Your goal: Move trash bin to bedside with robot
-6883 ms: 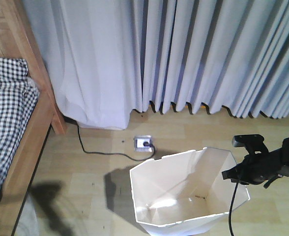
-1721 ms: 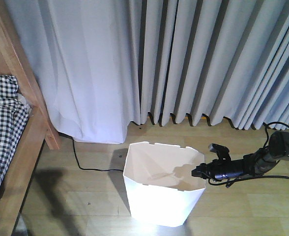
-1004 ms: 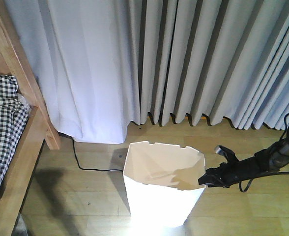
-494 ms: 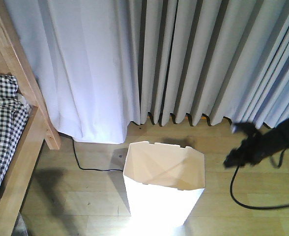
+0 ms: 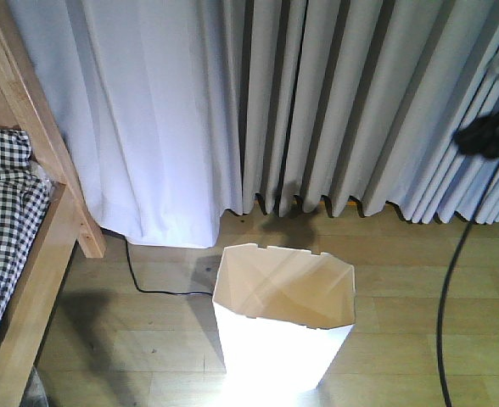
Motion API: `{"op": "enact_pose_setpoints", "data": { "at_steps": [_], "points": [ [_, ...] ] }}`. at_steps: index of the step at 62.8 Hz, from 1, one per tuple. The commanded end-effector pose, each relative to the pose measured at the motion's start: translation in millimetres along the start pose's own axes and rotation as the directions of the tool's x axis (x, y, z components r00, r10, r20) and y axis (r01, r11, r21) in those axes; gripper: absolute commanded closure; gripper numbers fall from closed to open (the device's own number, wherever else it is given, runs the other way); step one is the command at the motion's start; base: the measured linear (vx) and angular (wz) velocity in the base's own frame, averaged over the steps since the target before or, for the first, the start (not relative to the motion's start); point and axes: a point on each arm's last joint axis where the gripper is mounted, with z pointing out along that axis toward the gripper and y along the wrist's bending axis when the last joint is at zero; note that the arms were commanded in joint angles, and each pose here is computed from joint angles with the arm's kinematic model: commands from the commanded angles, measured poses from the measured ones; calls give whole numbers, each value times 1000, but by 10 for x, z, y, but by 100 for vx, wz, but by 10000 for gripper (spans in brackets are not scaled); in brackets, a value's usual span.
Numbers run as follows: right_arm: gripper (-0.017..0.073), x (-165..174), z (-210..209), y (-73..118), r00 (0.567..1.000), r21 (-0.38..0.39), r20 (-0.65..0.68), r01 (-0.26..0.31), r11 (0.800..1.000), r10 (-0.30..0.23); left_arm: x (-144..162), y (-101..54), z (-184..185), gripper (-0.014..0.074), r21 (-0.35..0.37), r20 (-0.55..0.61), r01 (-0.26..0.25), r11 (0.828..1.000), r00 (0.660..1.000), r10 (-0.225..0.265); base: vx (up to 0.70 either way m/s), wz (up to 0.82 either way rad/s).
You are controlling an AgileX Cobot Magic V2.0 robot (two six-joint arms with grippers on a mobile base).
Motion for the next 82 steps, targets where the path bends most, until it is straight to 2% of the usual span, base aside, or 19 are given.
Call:
{"op": "enact_pose_setpoints", "data": {
  "at_steps": [1,10,18,24,33,38,45,50,58,65,75,82],
  "points": [
    [218,-252,-559,109,988,75,152,12,997,-24,17,-1,7,599,9,60,12,1000,998,-12,0,0],
    [218,-345,-1176,341,963,127,268,4,992,-38,17,-1,7,599,9,60,12,1000,998,-12,0,0],
    [218,-315,-1647,545,939,187,334,11,982,-74,17,-1,7,599,9,60,12,1000,998,-12,0,0],
    [218,-275,-2014,724,903,225,421,-10,974,-87,17,-1,7,599,9,60,12,1000,998,-12,0,0],
    [218,-153,-2365,926,842,247,536,-82,966,-66,17,-1,7,599,9,60,12,1000,998,-12,0,0],
    [218,37,-2324,1008,826,252,561,-101,962,-60,17,-1,7,599,9,60,12,1000,998,-12,0,0],
    [218,346,-2207,1167,803,237,591,-78,968,-80,17,-1,7,599,9,60,12,1000,998,-12,0,0],
    [218,634,-2135,1259,778,258,618,-68,964,-111,17,-1,7,599,9,60,12,1000,998,-12,0,0],
    [218,1108,-2012,1340,716,302,686,-118,946,-129,17,-1,7,599,9,60,12,1000,998,-12,0,0],
    [218,1438,-1847,1367,683,333,716,-155,930,-142,17,-1,7,599,9,60,12,1000,998,-12,0,0],
    [228,1626,-1744,1384,658,339,739,-180,923,-143,17,-1,7,599,9,60,12,1000,998,-12,0,0],
    [358,1628,-1717,1386,670,319,732,-183,930,-120,17,-1,7,599,9,60,12,1000,998,-12,0,0]
  ]
}}
